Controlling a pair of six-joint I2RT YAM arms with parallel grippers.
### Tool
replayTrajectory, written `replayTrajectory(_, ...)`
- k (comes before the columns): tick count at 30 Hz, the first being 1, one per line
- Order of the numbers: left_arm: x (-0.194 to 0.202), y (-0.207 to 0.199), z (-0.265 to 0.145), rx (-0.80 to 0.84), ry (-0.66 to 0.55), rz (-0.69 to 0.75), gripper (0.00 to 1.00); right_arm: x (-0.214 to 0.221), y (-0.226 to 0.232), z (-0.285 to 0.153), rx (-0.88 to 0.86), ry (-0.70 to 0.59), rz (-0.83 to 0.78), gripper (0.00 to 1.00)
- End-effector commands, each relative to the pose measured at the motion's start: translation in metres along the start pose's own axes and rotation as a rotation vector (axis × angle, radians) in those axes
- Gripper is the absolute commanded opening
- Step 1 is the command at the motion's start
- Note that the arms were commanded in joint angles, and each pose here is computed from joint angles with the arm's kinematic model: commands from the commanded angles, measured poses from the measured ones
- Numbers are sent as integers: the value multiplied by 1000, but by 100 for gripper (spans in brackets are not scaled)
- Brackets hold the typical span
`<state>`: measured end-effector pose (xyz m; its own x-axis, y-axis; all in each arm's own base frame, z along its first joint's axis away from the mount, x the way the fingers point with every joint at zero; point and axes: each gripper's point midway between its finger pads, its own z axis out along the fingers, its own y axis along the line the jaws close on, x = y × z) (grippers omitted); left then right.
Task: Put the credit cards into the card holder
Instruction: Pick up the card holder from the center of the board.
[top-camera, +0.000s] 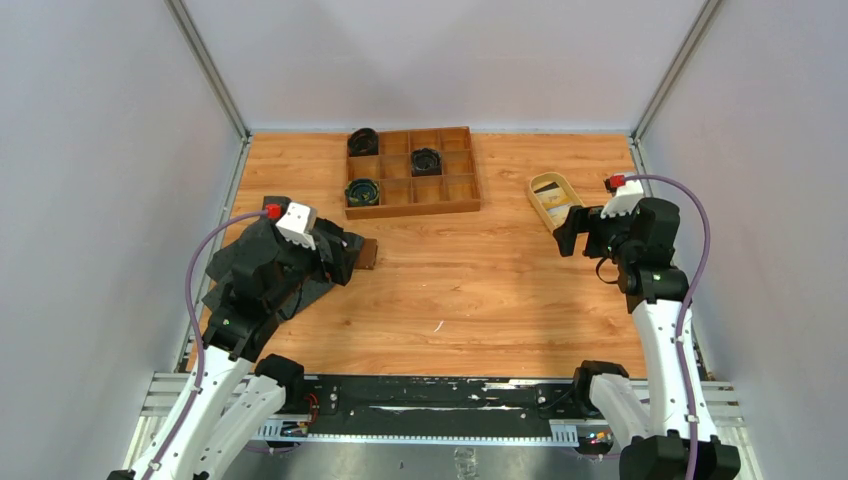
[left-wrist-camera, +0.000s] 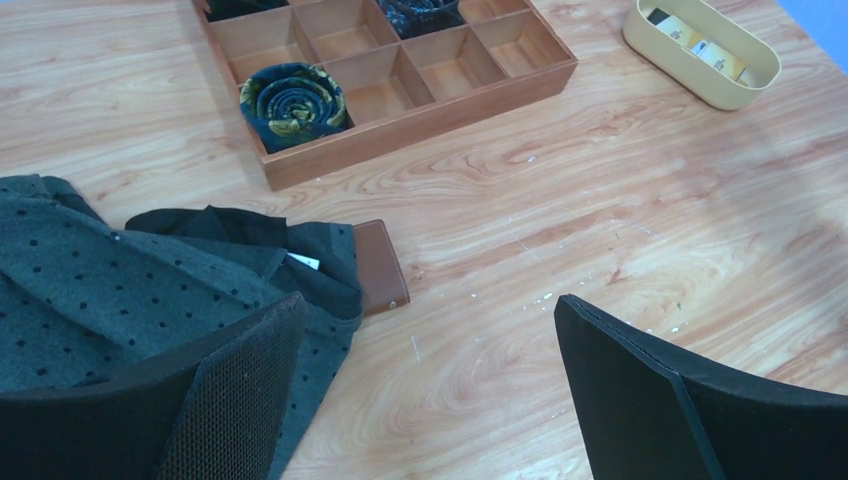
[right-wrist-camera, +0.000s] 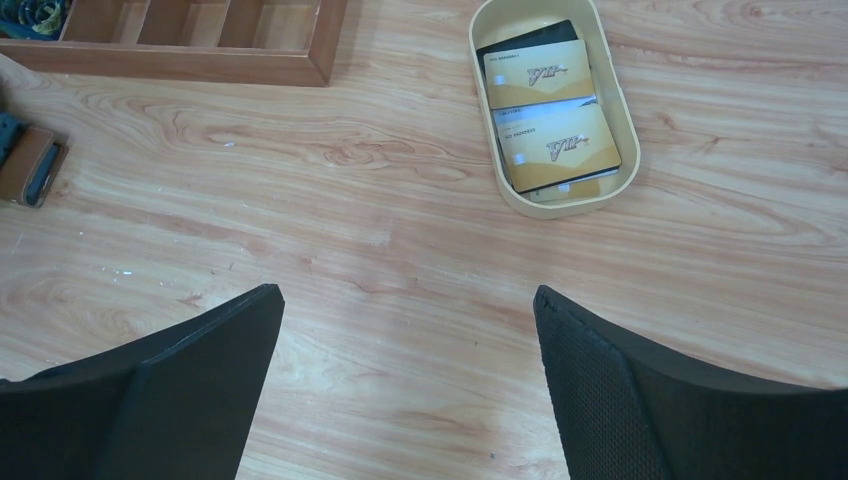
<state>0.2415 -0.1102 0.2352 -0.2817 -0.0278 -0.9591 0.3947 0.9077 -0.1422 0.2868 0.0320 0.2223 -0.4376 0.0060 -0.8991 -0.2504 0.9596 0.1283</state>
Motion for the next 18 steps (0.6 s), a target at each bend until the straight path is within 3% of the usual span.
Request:
replayTrajectory(1, 6, 0, -1, -5, 15, -2, 100, -6, -3, -3, 12, -2, 20, 100)
replayTrajectory(8, 8, -2, 1, 6, 30, -2, 100, -3, 14, -1, -101, -11, -51, 100)
replayTrajectory(12, 8, -5, 6, 18, 58, -27, 100, 4, 64, -13, -444, -31, -325, 100)
replayTrajectory(18, 10, -46, 12, 212, 166, -148, 100, 17, 78, -11, -569, 56, -407, 100)
